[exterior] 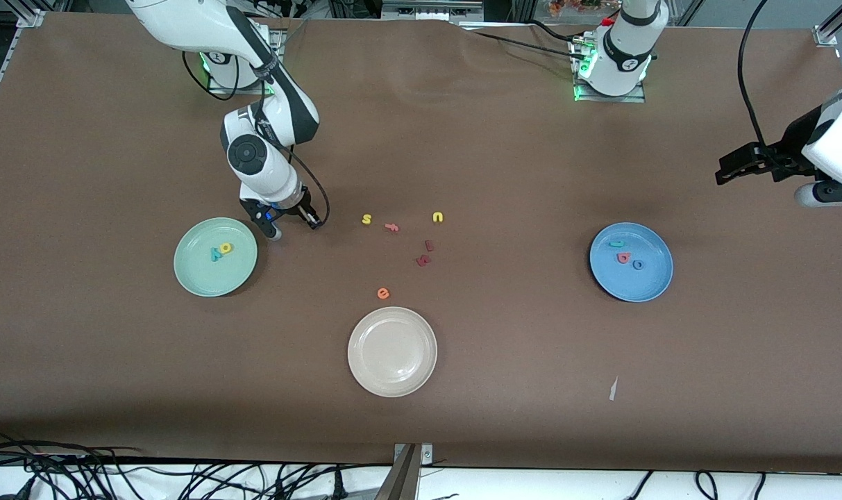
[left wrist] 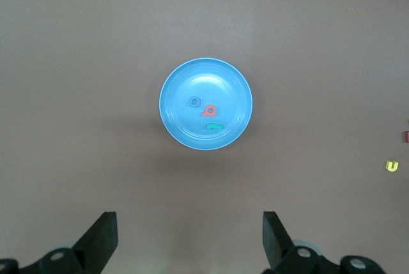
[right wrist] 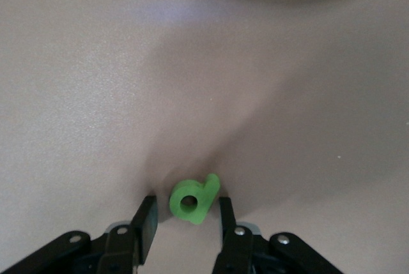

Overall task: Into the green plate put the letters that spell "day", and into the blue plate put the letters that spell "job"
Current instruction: 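Grasp the green p with the right gripper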

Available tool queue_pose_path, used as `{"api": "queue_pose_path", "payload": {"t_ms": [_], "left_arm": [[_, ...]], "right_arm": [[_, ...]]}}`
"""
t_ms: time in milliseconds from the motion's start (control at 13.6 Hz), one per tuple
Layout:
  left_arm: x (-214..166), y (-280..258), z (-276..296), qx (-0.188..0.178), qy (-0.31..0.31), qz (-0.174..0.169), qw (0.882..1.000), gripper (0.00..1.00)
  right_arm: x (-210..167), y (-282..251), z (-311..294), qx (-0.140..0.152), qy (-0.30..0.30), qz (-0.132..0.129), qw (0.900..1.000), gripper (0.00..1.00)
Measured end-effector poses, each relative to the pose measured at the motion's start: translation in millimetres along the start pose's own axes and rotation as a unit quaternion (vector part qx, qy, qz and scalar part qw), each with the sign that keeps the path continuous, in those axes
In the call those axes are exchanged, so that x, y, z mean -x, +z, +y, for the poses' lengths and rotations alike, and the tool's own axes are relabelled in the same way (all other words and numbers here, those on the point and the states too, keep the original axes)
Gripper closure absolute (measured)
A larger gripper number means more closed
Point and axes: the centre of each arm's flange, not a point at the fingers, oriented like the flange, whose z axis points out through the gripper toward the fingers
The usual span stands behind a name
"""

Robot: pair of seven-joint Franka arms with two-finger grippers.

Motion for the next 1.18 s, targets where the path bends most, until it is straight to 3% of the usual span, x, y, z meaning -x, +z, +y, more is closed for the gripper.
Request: {"api": "queue_pose_path", "payload": {"t_ms": [1180], "left_arm": [[0,1,1,0.0,0.001,-0.001,1.0,0.0]], "right_arm": [[-5,0,13,0.001,-0.043,0.004,0.999,0.53]]}}
